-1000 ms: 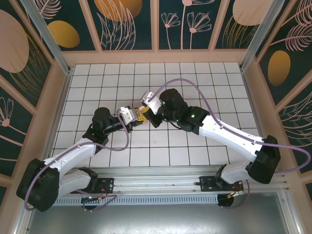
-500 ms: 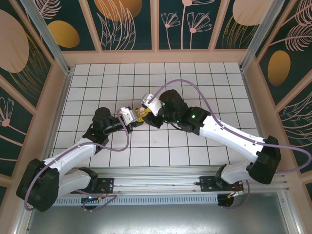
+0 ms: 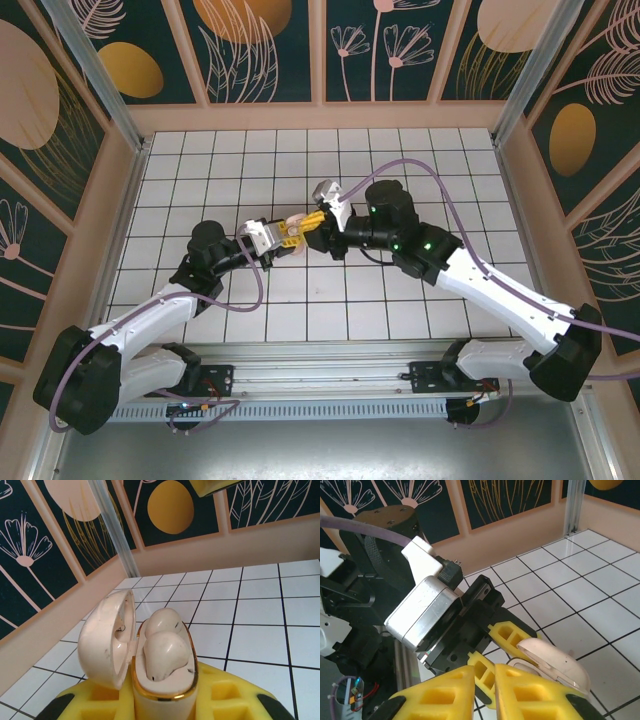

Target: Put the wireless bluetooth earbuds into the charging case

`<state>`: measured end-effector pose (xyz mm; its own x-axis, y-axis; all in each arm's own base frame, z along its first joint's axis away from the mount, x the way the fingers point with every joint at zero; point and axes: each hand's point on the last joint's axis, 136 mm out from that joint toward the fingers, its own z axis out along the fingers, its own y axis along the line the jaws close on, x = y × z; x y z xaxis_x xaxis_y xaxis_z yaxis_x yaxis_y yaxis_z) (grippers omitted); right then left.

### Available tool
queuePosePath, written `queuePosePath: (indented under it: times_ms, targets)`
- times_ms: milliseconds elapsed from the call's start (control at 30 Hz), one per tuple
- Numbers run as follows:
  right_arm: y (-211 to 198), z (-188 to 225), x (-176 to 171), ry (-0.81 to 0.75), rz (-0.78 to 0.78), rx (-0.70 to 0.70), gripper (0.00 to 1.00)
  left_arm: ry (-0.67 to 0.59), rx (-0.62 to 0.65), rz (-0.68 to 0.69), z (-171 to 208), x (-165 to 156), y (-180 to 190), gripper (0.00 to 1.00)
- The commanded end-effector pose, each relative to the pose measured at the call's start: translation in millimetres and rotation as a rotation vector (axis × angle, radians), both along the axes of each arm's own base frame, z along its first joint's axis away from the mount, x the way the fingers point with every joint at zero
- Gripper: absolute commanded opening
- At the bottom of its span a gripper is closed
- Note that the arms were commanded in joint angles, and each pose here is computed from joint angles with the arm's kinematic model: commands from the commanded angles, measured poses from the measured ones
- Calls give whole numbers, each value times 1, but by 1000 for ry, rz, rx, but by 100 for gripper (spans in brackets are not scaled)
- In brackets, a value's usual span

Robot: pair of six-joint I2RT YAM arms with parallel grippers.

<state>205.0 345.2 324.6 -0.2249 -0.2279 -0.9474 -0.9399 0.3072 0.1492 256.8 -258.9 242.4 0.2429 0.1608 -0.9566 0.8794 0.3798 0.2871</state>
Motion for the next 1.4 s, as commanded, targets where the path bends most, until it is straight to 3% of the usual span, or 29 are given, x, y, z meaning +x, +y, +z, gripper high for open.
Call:
queuePosePath:
  times_ms: [0,133,300,433,600,733,1067,1367]
  targets:
    - [6,1,5,-1,13,4,15,-89,-43,-29,28,-4,-3,16]
    - [9,-5,10,-16,24,-28,16,-90,-45,-48,29,-7,-4,16]
    - [-6,1,12,-160,66,-64,33,-88,-48,-86,29,-13,-7,16]
    - [-18,-4,12,-304,120,-128,57,-82,-50,-109,29,-16,-9,16]
    - [-29,-17,24,-409,170,-248,70,-90,-45,-128,32,-19,-10,17]
    - [-23,-25,23,-453,252,-281,72,-93,-49,-139,35,-20,-11,17]
    - [-4,-36,9,-395,422,-247,71,-88,-56,-131,36,-19,-10,17]
    - [-18,-27,-26,-424,485,-143,57,-68,-53,-75,33,-10,-7,17]
